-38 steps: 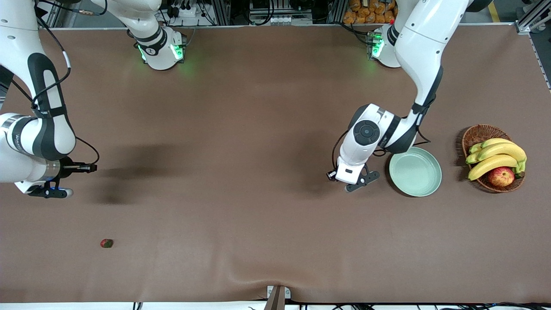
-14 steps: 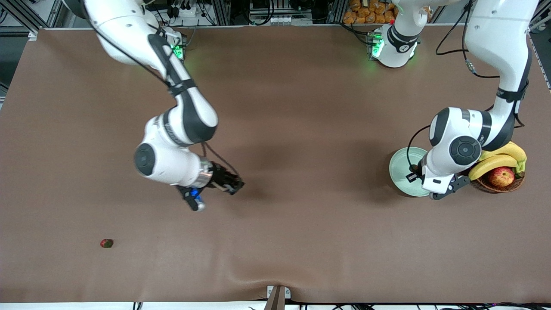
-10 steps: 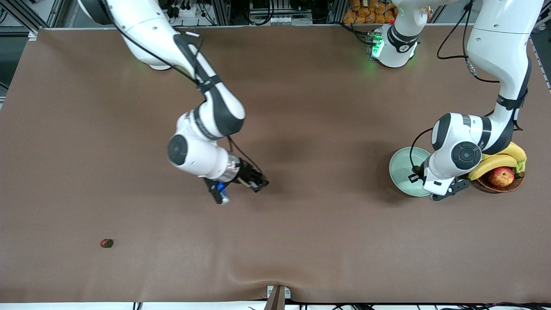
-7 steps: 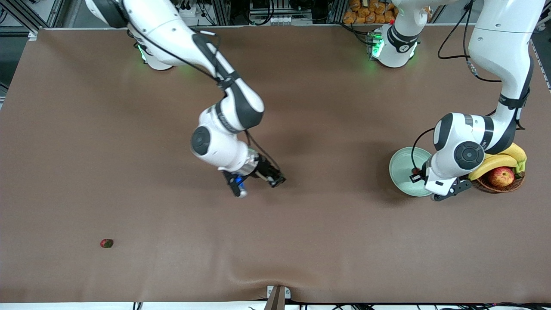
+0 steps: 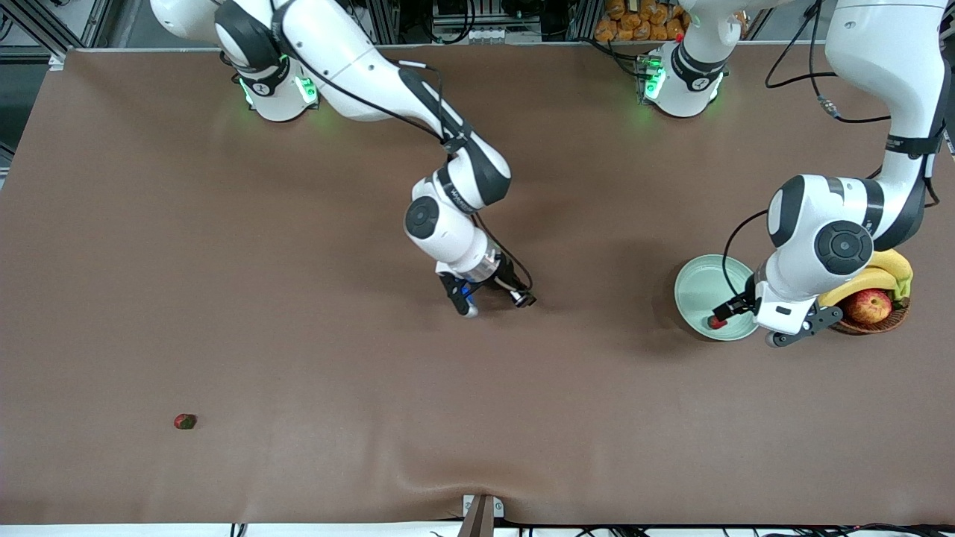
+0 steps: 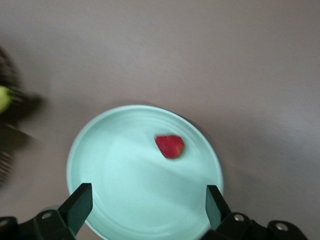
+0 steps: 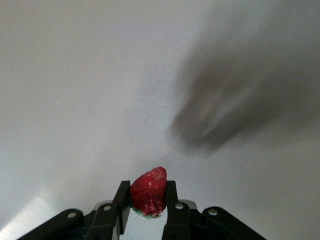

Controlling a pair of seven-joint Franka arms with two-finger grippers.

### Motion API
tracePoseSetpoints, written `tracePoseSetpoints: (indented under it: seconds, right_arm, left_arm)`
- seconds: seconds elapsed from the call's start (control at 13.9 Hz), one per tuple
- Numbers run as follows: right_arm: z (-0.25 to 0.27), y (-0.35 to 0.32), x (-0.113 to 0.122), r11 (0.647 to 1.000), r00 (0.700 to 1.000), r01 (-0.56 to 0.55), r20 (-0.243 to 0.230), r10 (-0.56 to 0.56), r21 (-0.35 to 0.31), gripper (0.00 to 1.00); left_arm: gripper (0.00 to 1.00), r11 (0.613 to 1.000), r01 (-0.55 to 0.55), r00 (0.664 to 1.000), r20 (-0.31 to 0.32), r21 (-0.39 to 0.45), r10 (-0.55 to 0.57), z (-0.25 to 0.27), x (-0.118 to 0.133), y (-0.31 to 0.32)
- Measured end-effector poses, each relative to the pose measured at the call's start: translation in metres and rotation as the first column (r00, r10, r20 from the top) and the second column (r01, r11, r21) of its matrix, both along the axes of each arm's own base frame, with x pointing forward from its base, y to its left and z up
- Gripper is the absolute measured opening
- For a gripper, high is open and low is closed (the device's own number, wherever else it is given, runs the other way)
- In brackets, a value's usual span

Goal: Collect all strawberries into plate
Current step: 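Release the strawberry onto the plate while the right gripper grasps another, then set the second strawberry mid-table with the right gripper while the left gripper approaches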

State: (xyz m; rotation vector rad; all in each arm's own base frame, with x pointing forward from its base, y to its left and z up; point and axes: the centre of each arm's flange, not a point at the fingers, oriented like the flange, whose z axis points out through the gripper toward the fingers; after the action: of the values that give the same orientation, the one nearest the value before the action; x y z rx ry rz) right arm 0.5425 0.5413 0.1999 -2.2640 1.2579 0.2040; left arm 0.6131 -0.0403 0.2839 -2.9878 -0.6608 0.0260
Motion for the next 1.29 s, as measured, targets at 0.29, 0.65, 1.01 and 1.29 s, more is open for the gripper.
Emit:
tracePoseSetpoints:
  seconds: [0.29,0.65,1.01,1.29]
  right_arm:
    - [0.0,0.013,-0.01,1.0,1.0,-0.012,0.013,0.012,0.006,0.44]
    - [0.006,0.011,-0.004,1.0,0.999,-0.016,0.028,0.016,0.0,0.92]
    - [0.032,-0.05,0.046,0.984,0.992,-0.102,-0.09,0.089,-0.144,1.0]
    - [0.067,-0.126,0.082,0.93,0.96,-0.266,-0.161,0.23,-0.254,1.0]
  left_arm:
    - [1.0,0.998,-0.005,1.0,0.002,-0.058,0.005,0.006,0.0,-0.026]
    - [1.0,0.996,0.004,1.0,0.002,-0.094,-0.004,0.01,0.001,-0.069]
    - [1.0,0.994,-0.022,1.0,0.011,-0.111,0.024,0.006,0.005,-0.137]
    - [1.0,0.978,-0.17,0.985,0.008,-0.123,0.172,-0.001,0.003,-0.201]
